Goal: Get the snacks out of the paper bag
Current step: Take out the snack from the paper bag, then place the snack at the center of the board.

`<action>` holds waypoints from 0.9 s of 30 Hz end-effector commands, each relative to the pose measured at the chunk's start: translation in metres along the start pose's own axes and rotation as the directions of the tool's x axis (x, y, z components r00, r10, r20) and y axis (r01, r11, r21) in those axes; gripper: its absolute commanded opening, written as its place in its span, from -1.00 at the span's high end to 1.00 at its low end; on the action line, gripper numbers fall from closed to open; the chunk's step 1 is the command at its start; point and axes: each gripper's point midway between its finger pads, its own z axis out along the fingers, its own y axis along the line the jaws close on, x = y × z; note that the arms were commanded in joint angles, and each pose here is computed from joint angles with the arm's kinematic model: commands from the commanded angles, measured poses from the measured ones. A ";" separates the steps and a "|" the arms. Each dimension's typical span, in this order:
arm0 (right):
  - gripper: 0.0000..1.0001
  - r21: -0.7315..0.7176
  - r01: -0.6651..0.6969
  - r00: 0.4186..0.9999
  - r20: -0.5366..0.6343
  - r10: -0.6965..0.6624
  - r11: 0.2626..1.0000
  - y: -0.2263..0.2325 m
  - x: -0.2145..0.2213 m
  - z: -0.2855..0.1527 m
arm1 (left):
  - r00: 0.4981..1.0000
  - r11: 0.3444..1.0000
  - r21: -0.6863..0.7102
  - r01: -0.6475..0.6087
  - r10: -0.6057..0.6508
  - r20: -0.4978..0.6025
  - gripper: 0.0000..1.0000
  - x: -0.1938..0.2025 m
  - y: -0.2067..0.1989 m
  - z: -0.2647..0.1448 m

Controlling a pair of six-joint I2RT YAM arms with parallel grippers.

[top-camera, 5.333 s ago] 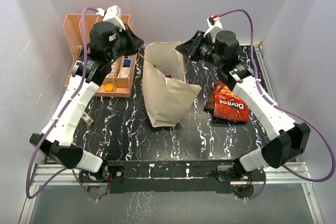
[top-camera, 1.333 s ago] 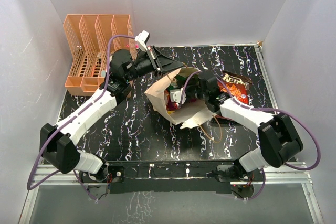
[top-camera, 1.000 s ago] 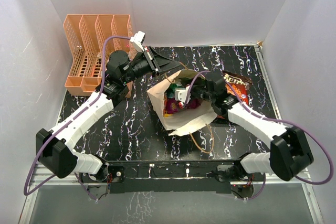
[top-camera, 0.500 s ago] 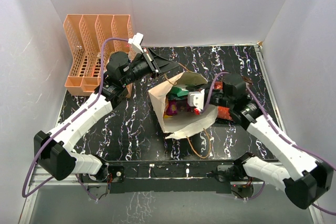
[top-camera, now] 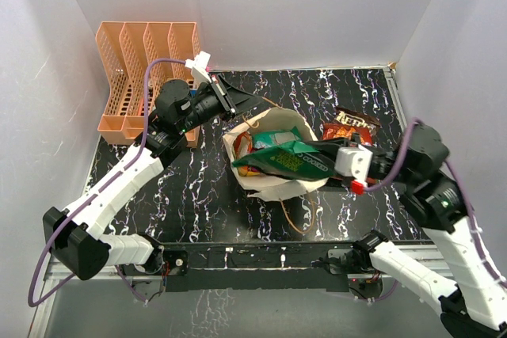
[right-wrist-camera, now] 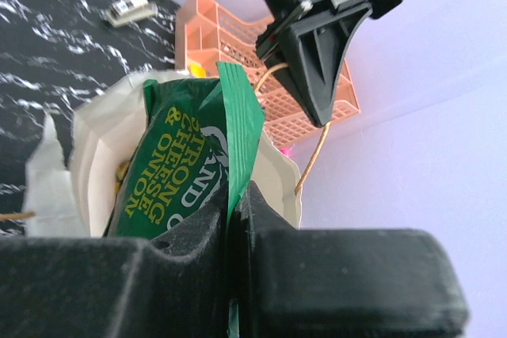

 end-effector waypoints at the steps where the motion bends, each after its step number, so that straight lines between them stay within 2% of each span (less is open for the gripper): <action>1: 0.85 0.117 -0.070 0.995 0.074 0.062 0.991 -0.013 -0.056 -0.038 | 0.997 0.998 0.021 -0.058 0.057 0.052 1.00 -0.012 -0.020 -0.014; 4: 0.85 0.275 -0.102 0.991 0.115 0.072 0.956 -0.033 -0.084 -0.068 | 0.997 0.998 0.019 -0.059 0.058 0.052 1.00 -0.012 -0.019 -0.015; 8: 0.85 0.495 -0.139 0.988 0.132 0.084 0.858 -0.068 -0.101 -0.103 | 0.997 0.998 0.030 -0.056 0.055 0.047 1.00 -0.010 -0.021 -0.016; 14: 0.85 0.770 -0.105 0.989 0.017 0.145 0.629 -0.137 -0.079 -0.134 | 0.998 0.999 0.013 -0.046 0.045 0.047 1.00 -0.008 -0.016 -0.019; 19: 0.85 0.939 -0.062 0.956 -0.042 0.292 0.338 -0.198 -0.031 -0.143 | 0.998 0.999 0.013 -0.038 0.038 0.052 1.00 -0.008 -0.017 -0.021; 21: 0.85 0.962 0.015 0.928 -0.115 0.355 0.273 -0.213 -0.001 -0.137 | 0.998 0.999 0.010 -0.038 0.038 0.053 1.00 -0.009 -0.017 -0.022; 24: 0.85 0.974 0.188 0.845 -0.226 0.485 0.127 -0.230 0.053 -0.134 | 0.998 1.000 0.001 -0.031 0.031 0.055 1.00 -0.008 -0.014 -0.022; 25: 0.85 0.963 0.248 0.815 -0.266 0.515 0.105 -0.234 0.071 -0.129 | 0.998 1.000 0.000 -0.026 0.026 0.055 1.00 -0.008 -0.014 -0.021; 27: 0.85 0.957 0.275 0.789 -0.279 0.547 0.093 -0.241 0.101 -0.115 | 0.999 1.000 -0.001 -0.011 0.011 0.048 1.00 -0.006 -0.011 -0.020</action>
